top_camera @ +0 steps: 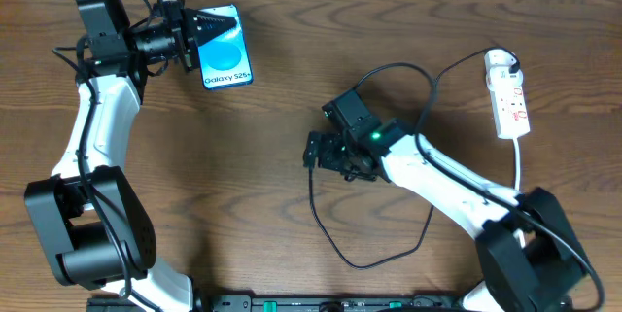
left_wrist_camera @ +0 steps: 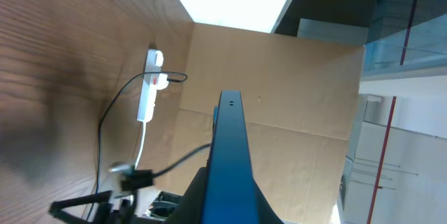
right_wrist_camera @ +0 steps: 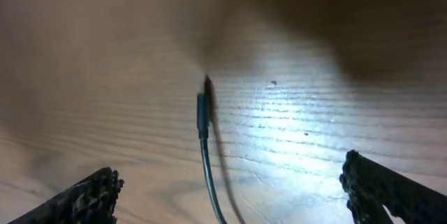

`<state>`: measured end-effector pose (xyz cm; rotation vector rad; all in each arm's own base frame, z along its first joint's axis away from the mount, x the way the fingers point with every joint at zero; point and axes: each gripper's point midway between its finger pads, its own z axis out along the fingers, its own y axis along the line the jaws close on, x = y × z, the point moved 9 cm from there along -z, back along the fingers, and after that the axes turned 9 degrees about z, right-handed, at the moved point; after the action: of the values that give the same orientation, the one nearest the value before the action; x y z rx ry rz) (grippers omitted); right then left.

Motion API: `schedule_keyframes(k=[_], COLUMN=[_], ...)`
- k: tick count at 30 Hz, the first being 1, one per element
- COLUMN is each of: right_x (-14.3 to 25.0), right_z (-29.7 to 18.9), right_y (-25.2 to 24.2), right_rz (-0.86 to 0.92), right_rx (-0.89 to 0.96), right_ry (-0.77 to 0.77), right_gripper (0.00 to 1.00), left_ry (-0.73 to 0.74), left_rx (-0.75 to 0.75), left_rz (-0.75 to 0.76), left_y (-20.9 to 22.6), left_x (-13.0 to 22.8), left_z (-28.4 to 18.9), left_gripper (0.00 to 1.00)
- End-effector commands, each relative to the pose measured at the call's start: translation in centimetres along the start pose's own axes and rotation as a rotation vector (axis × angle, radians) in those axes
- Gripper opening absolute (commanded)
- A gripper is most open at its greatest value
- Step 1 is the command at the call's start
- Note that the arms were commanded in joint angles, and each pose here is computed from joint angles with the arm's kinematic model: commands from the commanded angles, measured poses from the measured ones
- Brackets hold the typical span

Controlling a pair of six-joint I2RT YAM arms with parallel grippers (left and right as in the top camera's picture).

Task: Plug charger to phone and switch on socket
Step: 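Lower the right gripper and grasp the black cable's USB-C plug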

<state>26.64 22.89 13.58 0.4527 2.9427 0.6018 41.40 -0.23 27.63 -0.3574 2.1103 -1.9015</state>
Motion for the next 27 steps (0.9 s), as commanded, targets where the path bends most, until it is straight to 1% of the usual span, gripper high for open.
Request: schedule_keyframes(k=[1,10,15,21,27], right_x=[-0.3,-1.1,-0.7,0.3,1.0], right_z=[0.4,1.7,2.8,4.7,5.5], right_y=[1.6,3.0,2.4,2.3,2.6], right_rz=[-0.059,-0.102,-0.051,-0.085,-0.079], right_rx=[-0.036,0.086,0.176,0.248,0.271], right_ry=[0.061,0.085,0.063,0.036,0.001], right_gripper=[0.99,0.98,0.93,0.93,0.93], left_ry=[0.027,0.027,0.027,0.027,0.027], left_rx=[0.028,0.028,0.028,0.028,0.028], left_rz=[0.064,0.068,0.068,0.068,0.069], left_y=[-1.9,-1.9,-1.9,-1.9,-1.9], left_x=[0.3,0.3,0.3,0.3,0.3], left_z=[-0.3,-0.3,-0.3,-0.3,-0.3], left_gripper=[0.07,0.07,0.07,0.07,0.07])
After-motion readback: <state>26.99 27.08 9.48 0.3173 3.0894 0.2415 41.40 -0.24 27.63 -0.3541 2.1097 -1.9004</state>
